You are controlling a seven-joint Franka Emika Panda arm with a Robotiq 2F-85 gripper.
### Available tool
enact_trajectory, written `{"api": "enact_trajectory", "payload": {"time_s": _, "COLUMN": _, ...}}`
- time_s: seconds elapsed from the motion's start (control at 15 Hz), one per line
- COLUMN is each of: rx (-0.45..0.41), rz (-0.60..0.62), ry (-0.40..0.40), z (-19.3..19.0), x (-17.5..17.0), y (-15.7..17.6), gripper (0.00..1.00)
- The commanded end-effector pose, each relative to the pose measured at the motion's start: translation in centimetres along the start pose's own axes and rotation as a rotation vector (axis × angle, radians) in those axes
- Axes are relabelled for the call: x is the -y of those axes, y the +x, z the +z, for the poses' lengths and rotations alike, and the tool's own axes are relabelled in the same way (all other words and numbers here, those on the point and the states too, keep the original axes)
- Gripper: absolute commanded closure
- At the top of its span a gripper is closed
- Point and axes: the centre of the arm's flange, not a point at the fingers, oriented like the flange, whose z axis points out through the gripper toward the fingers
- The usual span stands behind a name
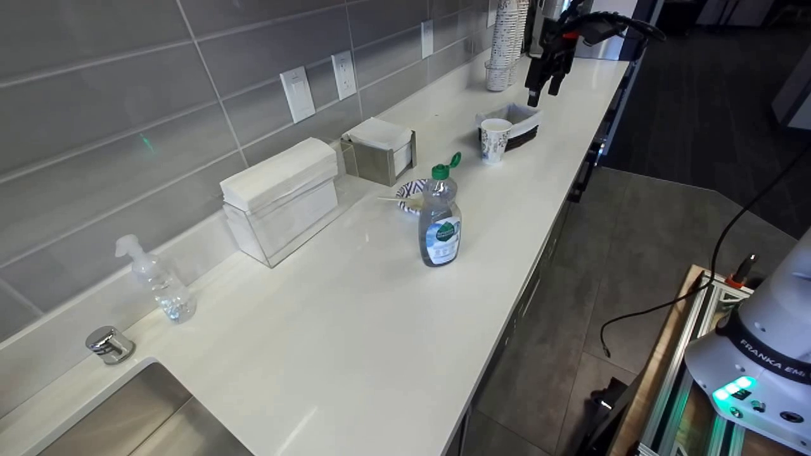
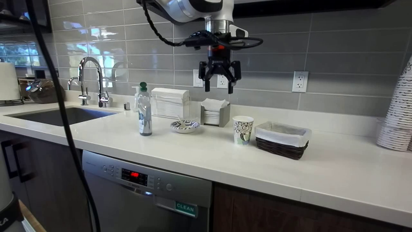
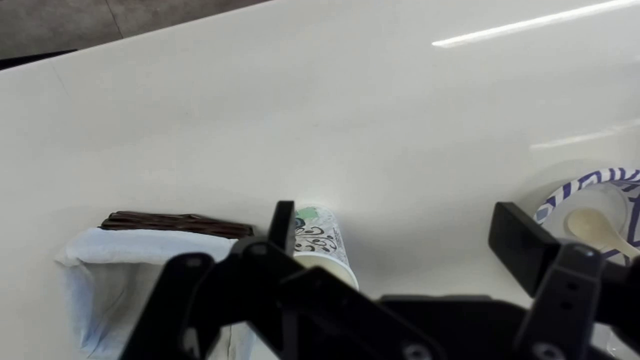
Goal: Pour out the contents from the brown basket
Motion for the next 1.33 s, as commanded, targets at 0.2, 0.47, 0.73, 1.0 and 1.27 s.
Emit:
{"api": "enact_trajectory", "payload": {"time_s": 0.2, "rx": -0.048, "rz": 0.049, "ry": -0.08, "z": 2.1, "x": -2.6, "y": 2.8, "gripper": 0.0}}
{"api": "enact_trajectory", "payload": {"time_s": 0.47, "rx": -0.119, "rz": 0.044, "ry": -0.113, "z": 4.2, "x": -6.0, "y": 5.5, "gripper": 0.0}}
{"api": "enact_trajectory", "payload": {"time_s": 0.73, "rx": -0.147, "rz": 0.076, "ry": -0.113, "z": 4.3, "x": -8.9, "y": 9.2, "gripper": 0.0}}
{"api": "enact_trajectory", "payload": {"time_s": 1.0, "rx": -0.17, "rz": 0.124, "ry": -0.061, "z": 3.8, "x": -11.6, "y": 12.7, "gripper": 0.0}}
{"api": "enact_trajectory", "payload": {"time_s": 1.27, "rx": -0.08, "rz": 0.314, "ry": -0.027, "z": 4.4, "x": -13.4, "y": 15.5, "gripper": 0.0}}
